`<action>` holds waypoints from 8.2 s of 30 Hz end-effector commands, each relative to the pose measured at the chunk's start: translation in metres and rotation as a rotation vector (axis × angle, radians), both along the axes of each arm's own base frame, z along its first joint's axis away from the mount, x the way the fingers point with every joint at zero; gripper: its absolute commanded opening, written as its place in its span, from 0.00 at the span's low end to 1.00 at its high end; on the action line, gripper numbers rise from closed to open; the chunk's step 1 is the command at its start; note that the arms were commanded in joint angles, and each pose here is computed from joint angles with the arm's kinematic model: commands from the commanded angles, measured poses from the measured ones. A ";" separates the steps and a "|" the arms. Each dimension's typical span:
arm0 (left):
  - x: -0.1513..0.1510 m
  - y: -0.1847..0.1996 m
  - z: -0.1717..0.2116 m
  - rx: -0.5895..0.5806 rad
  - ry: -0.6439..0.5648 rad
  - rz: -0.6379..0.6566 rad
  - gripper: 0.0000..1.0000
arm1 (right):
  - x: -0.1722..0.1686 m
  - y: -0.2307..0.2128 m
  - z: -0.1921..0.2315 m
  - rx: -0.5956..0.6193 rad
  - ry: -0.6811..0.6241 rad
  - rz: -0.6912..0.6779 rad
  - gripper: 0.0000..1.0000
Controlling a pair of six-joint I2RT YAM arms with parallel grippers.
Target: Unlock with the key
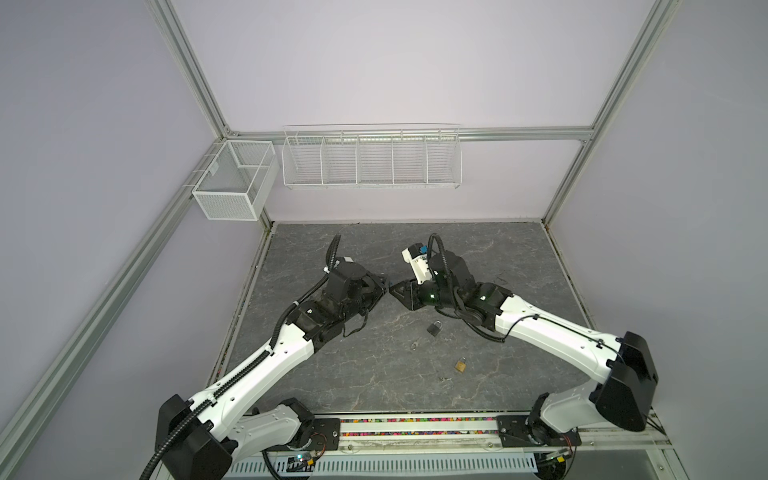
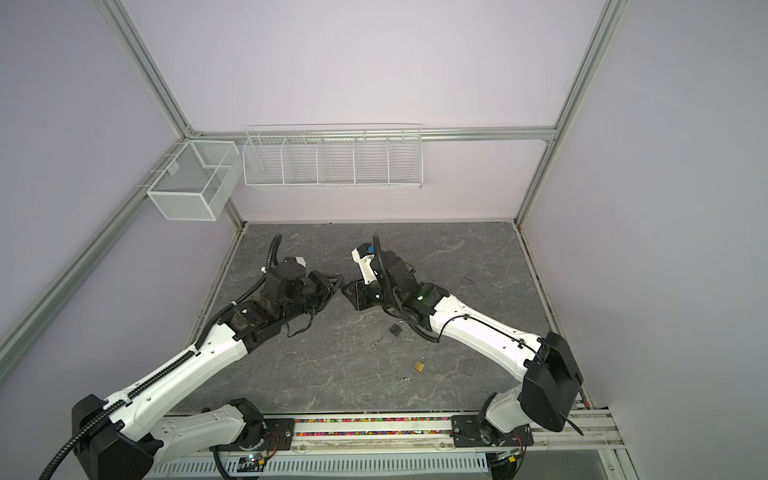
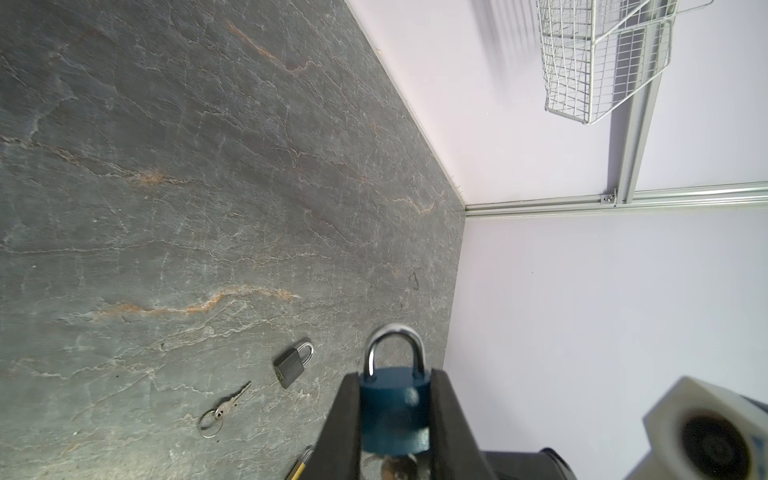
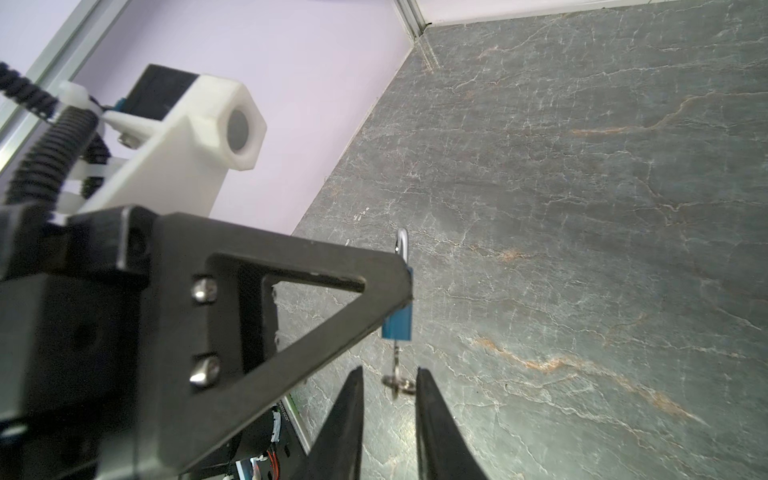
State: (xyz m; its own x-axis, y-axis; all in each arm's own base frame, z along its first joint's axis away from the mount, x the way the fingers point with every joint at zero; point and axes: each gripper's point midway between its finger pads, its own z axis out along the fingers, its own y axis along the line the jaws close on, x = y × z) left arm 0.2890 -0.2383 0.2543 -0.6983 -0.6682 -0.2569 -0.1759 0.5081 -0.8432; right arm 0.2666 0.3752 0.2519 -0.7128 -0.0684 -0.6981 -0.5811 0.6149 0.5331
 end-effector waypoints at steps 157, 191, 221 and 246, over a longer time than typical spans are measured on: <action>-0.019 -0.011 0.068 -0.219 -0.225 -0.106 0.00 | -0.010 0.000 0.082 0.357 0.052 0.059 0.07; -0.034 -0.008 0.038 0.681 -1.132 -0.231 0.00 | -0.010 -0.041 0.042 -0.300 -0.067 0.011 0.63; -0.051 -0.023 0.012 0.745 -1.234 -0.331 0.00 | 0.030 -0.041 0.022 -0.659 -0.087 -0.133 0.69; -0.051 -0.011 0.006 0.782 -1.221 -0.301 0.00 | 0.027 -0.050 0.014 -0.662 -0.019 -0.033 0.72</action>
